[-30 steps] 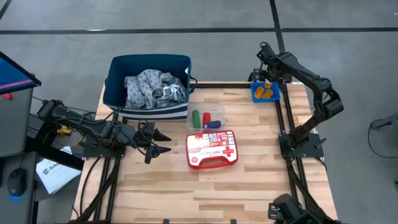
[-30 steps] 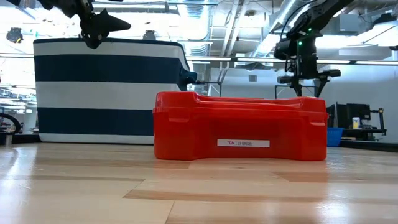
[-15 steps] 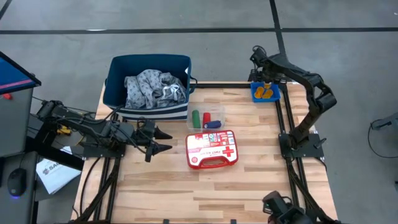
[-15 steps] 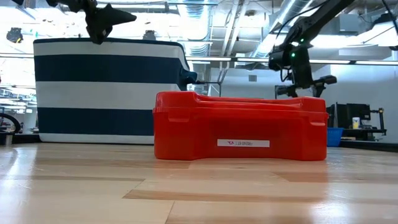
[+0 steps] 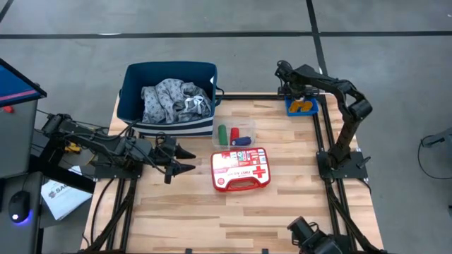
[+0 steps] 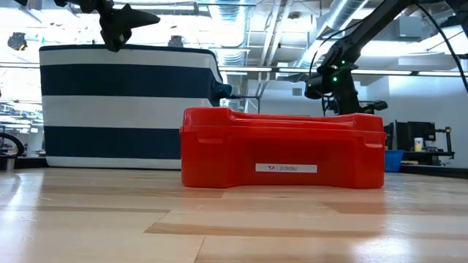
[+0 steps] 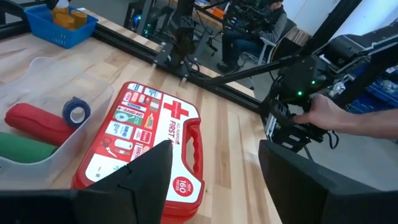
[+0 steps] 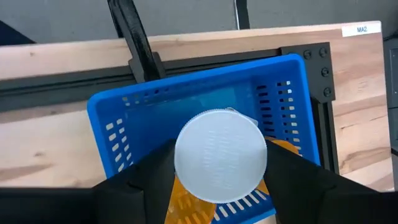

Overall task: Pick & place medical supplies in basket/bin
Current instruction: Put the orange pill bottle into the blue bin, then return to Home Position

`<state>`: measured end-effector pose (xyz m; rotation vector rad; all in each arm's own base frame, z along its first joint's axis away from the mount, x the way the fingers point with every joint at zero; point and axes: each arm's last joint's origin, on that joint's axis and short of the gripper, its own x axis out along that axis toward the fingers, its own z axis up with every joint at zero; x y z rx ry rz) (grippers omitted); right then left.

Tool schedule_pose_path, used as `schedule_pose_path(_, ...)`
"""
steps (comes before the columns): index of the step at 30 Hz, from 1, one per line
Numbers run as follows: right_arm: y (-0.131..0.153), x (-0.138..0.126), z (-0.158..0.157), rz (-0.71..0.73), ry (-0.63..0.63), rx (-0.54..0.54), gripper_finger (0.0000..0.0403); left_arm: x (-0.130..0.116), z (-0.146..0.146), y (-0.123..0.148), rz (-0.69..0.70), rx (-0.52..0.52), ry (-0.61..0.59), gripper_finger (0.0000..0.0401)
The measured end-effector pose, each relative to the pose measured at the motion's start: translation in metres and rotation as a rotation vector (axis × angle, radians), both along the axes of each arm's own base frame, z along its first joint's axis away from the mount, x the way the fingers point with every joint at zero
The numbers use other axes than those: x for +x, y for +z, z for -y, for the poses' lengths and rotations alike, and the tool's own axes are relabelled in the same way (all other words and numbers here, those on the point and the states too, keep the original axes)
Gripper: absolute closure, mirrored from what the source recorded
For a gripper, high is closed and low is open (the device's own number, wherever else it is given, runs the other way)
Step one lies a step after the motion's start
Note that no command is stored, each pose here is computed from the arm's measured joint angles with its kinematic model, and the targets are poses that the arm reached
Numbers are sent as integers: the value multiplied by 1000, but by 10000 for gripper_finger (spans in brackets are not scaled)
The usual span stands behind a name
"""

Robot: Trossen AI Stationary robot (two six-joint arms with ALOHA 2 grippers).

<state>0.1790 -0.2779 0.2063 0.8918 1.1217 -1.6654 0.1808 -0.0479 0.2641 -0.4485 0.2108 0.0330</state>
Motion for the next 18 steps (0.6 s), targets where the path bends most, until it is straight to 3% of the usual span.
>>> schedule_pose_path(11,-1,-9,1,-38,5,56,143,0,1,0,2,-16,-22,169)
schedule_pose_path(18,3,-7,-2,-45,60,60,137,0,1,0,2,-16,-25,169)
